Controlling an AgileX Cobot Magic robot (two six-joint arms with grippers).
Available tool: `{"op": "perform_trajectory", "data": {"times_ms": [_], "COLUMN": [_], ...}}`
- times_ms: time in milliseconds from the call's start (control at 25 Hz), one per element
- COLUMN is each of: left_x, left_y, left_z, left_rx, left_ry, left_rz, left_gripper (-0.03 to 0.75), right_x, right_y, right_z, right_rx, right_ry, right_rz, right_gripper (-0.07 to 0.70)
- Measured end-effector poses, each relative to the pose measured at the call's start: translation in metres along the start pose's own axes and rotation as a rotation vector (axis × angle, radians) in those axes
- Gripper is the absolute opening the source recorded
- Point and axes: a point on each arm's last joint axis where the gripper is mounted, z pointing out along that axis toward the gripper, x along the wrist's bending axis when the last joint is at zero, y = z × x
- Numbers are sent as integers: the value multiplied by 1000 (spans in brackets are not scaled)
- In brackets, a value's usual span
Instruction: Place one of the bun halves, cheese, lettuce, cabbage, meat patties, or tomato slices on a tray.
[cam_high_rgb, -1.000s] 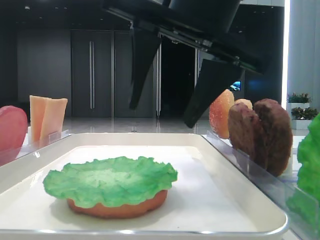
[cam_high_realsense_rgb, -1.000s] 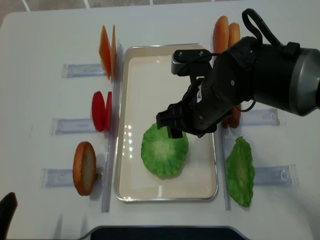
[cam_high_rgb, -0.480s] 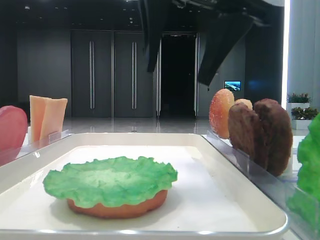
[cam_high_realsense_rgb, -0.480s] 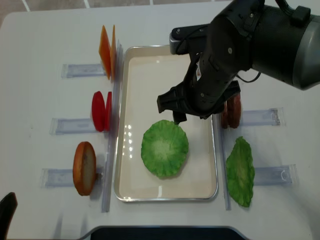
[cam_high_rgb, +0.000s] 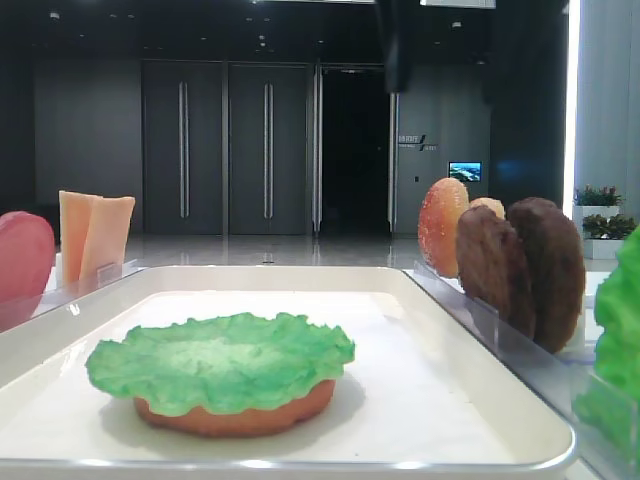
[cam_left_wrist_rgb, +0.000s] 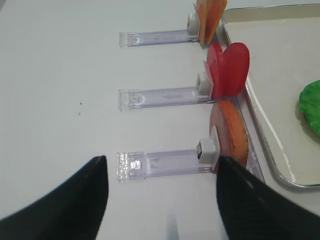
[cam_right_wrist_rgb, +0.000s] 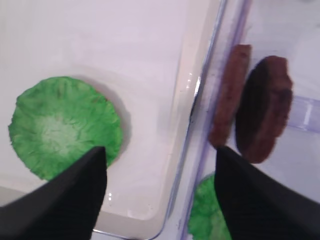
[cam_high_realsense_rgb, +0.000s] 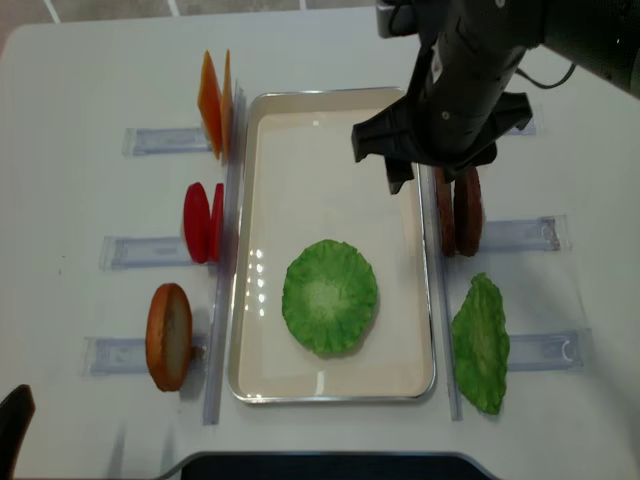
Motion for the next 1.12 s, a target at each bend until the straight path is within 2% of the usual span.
{"op": "perform_trajectory", "data": {"times_ms": [480,800,1120], "left_x": [0,0,0], "left_y": [0,0,0], "left_z": [0,0,0], "left_rx": [0,0,0], "left_ry": [0,0,0], "left_rz": [0,0,0], "left_gripper": [517,517,517], "right_x": [-85,-148,-177], "right_y": [19,25,23], "right_z": [-24,-32,-35], "right_rx": [-42,-61,-63], "right_ry": [-61,-107,-129], "right_rz": [118,220,232], "right_gripper": [472,472,472]}}
